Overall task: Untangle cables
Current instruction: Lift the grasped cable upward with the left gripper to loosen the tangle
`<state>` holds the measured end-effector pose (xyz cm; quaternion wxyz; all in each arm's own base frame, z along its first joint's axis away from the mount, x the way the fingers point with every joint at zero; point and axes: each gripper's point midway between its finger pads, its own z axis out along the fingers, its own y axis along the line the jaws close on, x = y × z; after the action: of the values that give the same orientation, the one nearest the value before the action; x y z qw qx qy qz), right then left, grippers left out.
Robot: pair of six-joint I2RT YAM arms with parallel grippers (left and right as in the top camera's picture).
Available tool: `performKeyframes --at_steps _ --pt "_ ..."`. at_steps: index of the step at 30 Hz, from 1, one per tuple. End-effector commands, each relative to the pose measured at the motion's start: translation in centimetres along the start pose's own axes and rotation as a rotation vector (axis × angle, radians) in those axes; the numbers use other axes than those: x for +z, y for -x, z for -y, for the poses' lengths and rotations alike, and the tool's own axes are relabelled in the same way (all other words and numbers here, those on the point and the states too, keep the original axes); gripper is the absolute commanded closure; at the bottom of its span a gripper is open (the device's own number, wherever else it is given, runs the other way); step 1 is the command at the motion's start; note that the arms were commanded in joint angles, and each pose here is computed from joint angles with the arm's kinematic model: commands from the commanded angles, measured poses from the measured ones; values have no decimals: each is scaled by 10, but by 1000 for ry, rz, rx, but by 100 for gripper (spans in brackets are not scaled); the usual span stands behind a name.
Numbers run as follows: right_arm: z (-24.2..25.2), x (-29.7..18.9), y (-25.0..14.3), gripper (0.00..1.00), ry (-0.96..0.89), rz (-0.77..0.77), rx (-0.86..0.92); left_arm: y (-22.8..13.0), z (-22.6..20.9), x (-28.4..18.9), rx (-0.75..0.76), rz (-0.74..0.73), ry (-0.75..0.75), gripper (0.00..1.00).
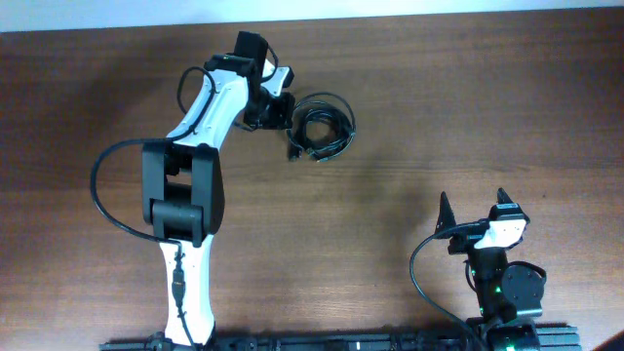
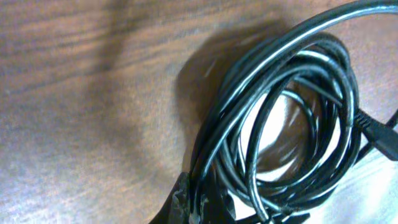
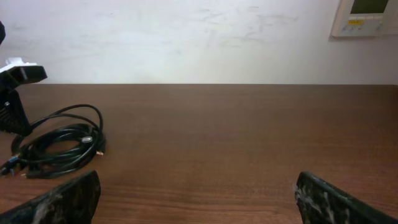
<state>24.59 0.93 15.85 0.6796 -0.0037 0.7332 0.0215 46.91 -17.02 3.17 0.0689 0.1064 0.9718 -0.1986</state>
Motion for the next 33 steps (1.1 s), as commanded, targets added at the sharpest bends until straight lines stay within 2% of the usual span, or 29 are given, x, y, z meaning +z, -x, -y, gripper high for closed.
performKeyframes --at_steps 1,6,10,12,16,19,22,27,33 --pt "0 0 -3 3 -4 -5 3 2 5 -8 0 -14 -8 100" --pt "1 0 -3 2 -4 -6 3 26 52 -62 26 39 -169 100" --pt "0 0 -3 3 -4 -5 3 39 119 -128 83 101 -451 100" --pt "1 0 -3 3 -4 -6 3 43 132 -149 91 130 -526 100" --pt "1 0 -3 2 -4 -6 3 42 147 -181 -122 57 -738 100" --pt "0 0 -3 2 -4 -5 3 43 148 -204 -133 55 -873 100" --pt "1 0 -3 3 -4 -6 3 44 155 -251 -136 29 -1142 100" --pt "0 0 -3 2 -4 -5 3 48 145 -255 -272 -31 -1143 100" --pt "1 0 -3 2 -4 -6 3 64 155 -283 -239 -18 -1165 100"
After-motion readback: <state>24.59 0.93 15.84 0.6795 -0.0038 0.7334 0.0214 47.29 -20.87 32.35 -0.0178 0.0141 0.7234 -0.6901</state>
